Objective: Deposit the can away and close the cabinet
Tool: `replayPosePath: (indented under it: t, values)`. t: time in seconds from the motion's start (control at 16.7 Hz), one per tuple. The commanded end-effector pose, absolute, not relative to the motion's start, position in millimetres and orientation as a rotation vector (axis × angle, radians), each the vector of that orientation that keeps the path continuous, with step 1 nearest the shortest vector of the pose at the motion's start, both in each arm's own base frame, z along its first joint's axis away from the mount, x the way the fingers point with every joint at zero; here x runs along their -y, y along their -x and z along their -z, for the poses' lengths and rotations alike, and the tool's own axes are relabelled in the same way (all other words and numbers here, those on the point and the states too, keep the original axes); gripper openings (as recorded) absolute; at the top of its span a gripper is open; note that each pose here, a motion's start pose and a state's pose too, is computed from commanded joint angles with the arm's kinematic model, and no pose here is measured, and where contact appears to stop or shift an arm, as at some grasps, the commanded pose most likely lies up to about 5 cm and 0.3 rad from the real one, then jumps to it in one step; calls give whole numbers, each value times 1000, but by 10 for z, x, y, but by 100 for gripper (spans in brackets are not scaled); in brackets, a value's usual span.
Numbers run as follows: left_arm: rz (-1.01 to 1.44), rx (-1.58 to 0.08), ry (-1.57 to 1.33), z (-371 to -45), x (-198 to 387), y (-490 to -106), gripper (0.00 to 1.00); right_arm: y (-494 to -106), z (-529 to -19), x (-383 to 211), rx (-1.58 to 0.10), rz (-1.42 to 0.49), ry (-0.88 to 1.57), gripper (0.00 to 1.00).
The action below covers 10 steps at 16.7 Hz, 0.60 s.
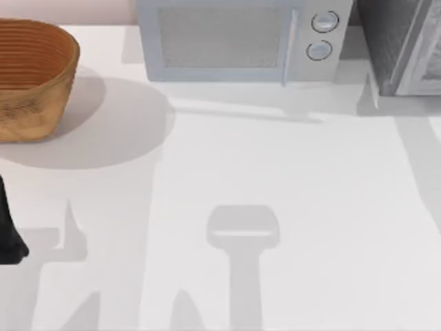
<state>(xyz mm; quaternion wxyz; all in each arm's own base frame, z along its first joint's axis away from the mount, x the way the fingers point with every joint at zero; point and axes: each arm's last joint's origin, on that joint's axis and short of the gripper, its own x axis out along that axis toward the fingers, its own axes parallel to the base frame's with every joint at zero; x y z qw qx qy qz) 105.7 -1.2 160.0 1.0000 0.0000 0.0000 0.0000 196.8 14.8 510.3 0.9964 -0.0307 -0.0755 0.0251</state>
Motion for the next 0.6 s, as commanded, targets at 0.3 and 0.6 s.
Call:
replayPosePath:
  t: [0.3, 0.6]
  values:
    - [0, 0, 0, -1600, 12, -1057, 100, -1375, -3680, -56, 52, -45, 56, 100]
    - [0, 0, 0, -1600, 12, -1057, 100, -1089, -2389, -10, 12, -25, 29, 100]
